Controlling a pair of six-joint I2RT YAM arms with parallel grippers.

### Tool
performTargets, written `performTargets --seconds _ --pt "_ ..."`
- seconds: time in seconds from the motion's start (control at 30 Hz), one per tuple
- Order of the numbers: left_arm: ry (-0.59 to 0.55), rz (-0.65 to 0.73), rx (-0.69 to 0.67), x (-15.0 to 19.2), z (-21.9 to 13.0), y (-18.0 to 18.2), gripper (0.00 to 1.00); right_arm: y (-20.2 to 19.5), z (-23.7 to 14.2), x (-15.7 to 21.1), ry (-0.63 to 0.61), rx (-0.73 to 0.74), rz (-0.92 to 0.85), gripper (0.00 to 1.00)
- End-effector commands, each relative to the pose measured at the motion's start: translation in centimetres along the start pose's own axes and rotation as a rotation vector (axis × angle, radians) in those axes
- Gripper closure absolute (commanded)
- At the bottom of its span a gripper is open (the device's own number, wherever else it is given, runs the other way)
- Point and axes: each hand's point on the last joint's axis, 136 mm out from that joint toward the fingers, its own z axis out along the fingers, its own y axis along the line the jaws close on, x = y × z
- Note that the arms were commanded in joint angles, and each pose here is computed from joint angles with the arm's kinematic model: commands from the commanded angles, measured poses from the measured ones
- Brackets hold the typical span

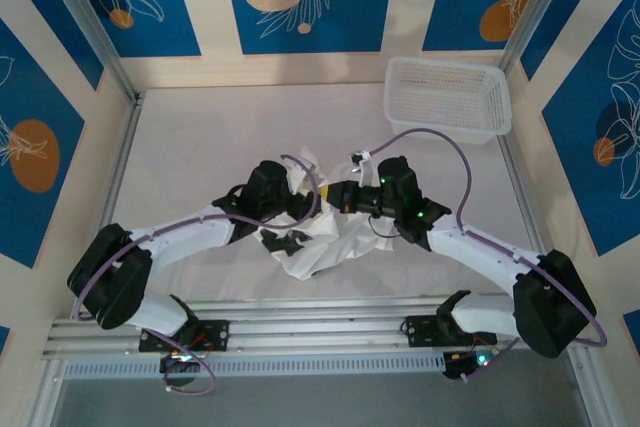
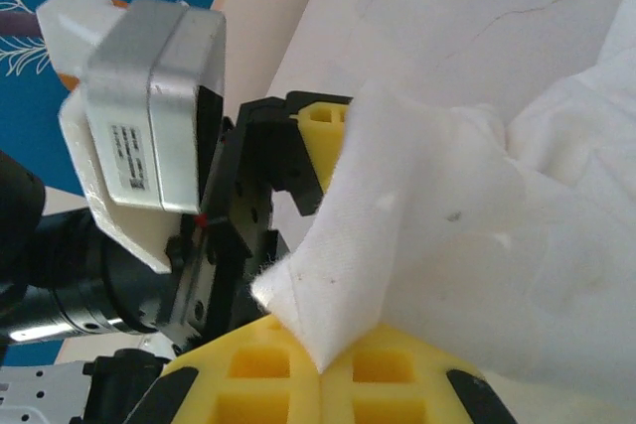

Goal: Fold the inside-out t-shirt

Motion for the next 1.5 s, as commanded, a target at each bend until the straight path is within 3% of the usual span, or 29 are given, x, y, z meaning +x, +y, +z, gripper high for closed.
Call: performTargets --seconds 0.0,0.2,0.3,0.37,0.5,0.53,0.67,0.8,0.87,1.0,1.03,1.13,1.23,1.4,1.43,1.47 --pt "-0.022 0.184 0.048 0.8 0.0 -1.5 0.22 1.4 -0.3 -1.3 -0.032 -0.020 -0.014 1.00" --pt "-0.059 0.194 -0.068 -0.6 0.4 0.1 0.22 1.6 0.0 -1.5 -0.022 -0.027 -0.009 1.00" --pt "-0.086 0.138 -0.163 -2.1 0.3 1.6 0.30 1.6 0.0 -1.7 -0.025 -0.020 -0.010 1.00" --pt "-0.113 0.103 -0.196 -3.1 -0.1 2.1 0.45 1.1 0.0 -1.8 -0.031 0.007 -0.003 1.00" --pt "-0.100 0.033 -0.176 -4.2 -1.5 1.8 0.93 -1.8 -0.6 -1.7 -0.050 0.110 0.059 1.00" --pt "-0.087 0.024 -0.149 -4.4 -1.9 1.4 1.00 -2.5 -0.9 -1.7 -0.050 0.134 0.075 1.00" --pt "-0.015 -0.068 -0.014 -5.0 -4.8 0.0 1.00 -6.9 -2.0 -1.3 -0.013 0.314 0.057 1.00" --pt "0.065 -0.241 0.130 -5.3 -7.9 0.3 1.00 -12.1 -4.1 -1.1 0.038 0.616 -0.124 1.00" --pt "0.116 -0.290 0.204 -5.2 -8.9 0.0 1.00 -12.1 -4.6 -1.2 0.073 0.661 -0.192 1.00" --pt "0.210 -0.282 0.244 -4.4 -9.4 -0.6 1.00 -7.7 -3.8 -1.4 0.050 0.496 -0.285 0.94" --pt "0.222 -0.286 0.257 -4.3 -9.3 -0.8 1.00 -6.4 -3.4 -1.3 0.044 0.426 -0.292 0.89" --pt "0.208 -0.306 0.295 -4.9 -9.1 -1.3 1.00 -2.3 -1.9 -0.4 0.046 0.202 -0.325 0.60" --pt "0.180 -0.317 0.339 -5.7 -9.0 -1.9 1.00 -1.6 -0.5 -0.1 0.056 0.142 -0.330 0.43" --pt "0.178 -0.306 0.320 -5.8 -9.0 -1.6 1.00 -1.7 2.5 0.2 0.107 0.098 -0.310 0.36" --pt "0.184 -0.304 0.314 -5.5 -8.9 -1.5 1.00 -2.0 2.8 0.1 0.108 0.110 -0.304 0.37" --pt "0.191 -0.302 0.297 -5.3 -8.8 -1.3 1.00 -2.2 3.1 -0.1 0.111 0.124 -0.296 0.47"
